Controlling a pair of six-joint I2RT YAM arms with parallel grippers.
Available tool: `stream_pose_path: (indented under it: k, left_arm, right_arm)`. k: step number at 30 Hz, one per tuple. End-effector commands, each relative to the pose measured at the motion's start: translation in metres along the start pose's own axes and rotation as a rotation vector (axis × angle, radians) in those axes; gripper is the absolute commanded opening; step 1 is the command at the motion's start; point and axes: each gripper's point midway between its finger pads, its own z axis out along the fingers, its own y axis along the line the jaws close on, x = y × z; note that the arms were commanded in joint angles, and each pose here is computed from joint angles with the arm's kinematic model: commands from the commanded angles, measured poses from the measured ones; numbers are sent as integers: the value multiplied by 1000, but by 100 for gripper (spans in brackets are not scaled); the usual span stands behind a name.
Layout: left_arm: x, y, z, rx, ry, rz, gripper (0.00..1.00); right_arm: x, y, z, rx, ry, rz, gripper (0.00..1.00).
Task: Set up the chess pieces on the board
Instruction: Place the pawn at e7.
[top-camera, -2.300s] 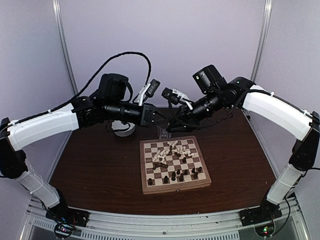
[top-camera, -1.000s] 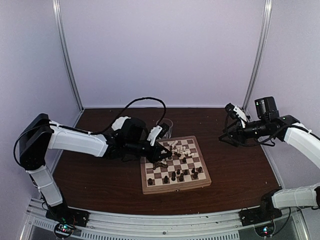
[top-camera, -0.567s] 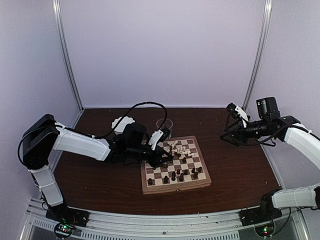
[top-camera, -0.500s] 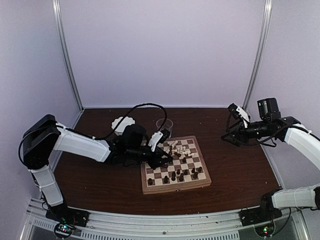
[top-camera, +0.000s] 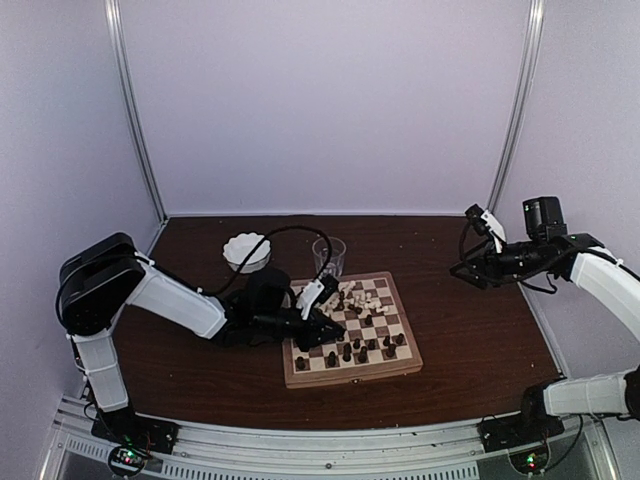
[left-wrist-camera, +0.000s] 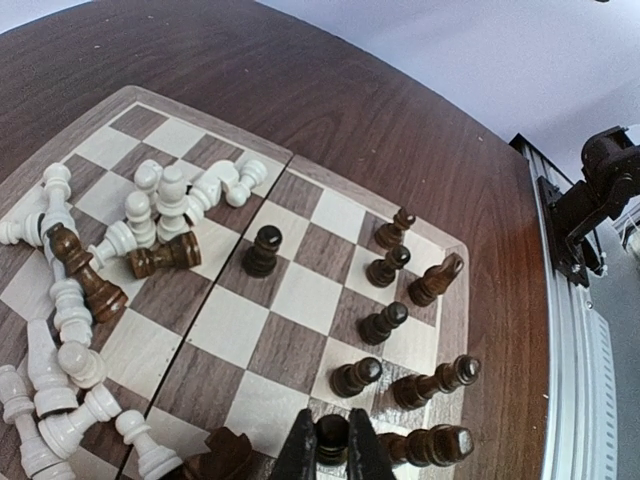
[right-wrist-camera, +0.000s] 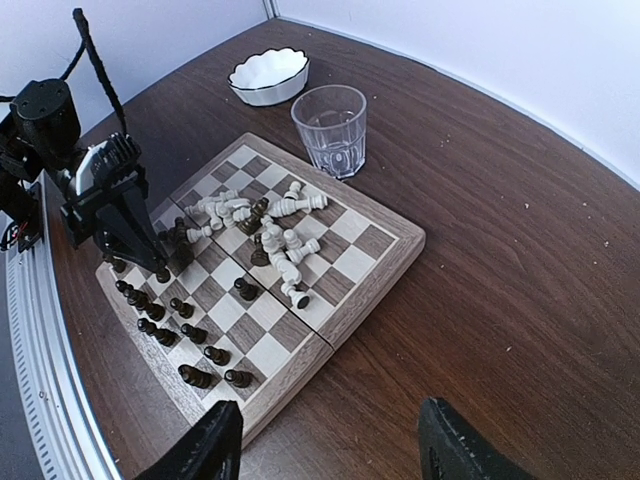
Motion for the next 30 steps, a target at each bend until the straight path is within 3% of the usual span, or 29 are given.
stream_pose_path:
  k: [1,30]
  left_arm:
    - [-25,-11,0,30,-101,70,1]
    - [4,-8,9,19,12,55,1]
  right_arm:
    - [3,-3,1,-11,-9,6,63]
    - [1,-6,-6,3,-37,7,65]
